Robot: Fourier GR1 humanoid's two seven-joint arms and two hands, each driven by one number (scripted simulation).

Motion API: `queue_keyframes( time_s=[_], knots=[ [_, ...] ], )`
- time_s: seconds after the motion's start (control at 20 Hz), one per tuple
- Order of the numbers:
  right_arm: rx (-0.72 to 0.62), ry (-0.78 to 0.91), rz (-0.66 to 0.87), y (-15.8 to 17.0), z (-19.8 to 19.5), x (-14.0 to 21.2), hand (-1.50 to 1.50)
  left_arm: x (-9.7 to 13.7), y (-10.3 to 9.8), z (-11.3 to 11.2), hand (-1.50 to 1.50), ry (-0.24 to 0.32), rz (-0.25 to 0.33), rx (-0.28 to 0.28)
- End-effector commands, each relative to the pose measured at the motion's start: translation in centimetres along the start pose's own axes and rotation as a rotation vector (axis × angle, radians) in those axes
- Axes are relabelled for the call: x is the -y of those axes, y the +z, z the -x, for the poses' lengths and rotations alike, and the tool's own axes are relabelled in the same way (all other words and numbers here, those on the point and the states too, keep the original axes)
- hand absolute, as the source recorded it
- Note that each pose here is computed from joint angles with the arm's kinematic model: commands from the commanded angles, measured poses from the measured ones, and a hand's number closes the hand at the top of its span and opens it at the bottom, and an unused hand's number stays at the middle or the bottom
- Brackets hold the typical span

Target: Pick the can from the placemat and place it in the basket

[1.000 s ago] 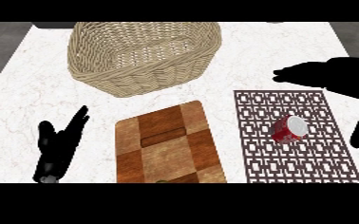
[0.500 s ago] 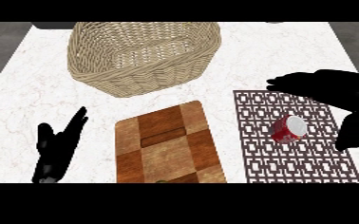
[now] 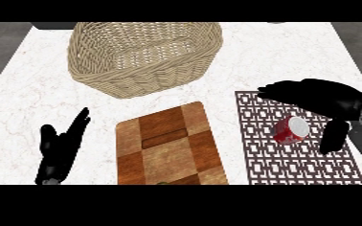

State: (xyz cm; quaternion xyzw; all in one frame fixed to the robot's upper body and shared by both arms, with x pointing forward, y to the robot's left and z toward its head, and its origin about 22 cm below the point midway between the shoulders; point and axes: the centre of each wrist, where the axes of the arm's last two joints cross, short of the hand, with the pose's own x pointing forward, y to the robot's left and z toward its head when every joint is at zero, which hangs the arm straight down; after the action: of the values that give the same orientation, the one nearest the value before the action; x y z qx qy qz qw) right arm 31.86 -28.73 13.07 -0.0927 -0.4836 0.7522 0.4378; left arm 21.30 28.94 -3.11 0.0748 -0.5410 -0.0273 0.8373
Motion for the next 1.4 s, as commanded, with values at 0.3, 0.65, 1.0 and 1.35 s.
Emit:
queue_keyframes(
  time_s=[0.3, 0.65, 1.0, 1.35],
  knots=[
    [-0.066, 0.071, -0.086, -0.8, -0.2, -1.7, -1.50, -0.9, 1.1, 2.8, 0.00, 0.007, -0.002, -0.123],
    [-0.069, 0.052, -0.083, -2.0, 1.0, -4.2, -1.50, -0.9, 0.9, 2.2, 0.00, 0.015, -0.011, -0.130],
    [-0.046, 0.051, -0.071, -3.9, 0.6, -4.8, -1.50, -0.1, -1.0, 1.7, 0.00, 0.014, -0.006, -0.129],
    [0.014, 0.158, -0.073, -2.8, 1.4, -5.5, 1.50, 0.9, 0.5, 2.3, 0.00, 0.024, -0.003, -0.126]
  ],
)
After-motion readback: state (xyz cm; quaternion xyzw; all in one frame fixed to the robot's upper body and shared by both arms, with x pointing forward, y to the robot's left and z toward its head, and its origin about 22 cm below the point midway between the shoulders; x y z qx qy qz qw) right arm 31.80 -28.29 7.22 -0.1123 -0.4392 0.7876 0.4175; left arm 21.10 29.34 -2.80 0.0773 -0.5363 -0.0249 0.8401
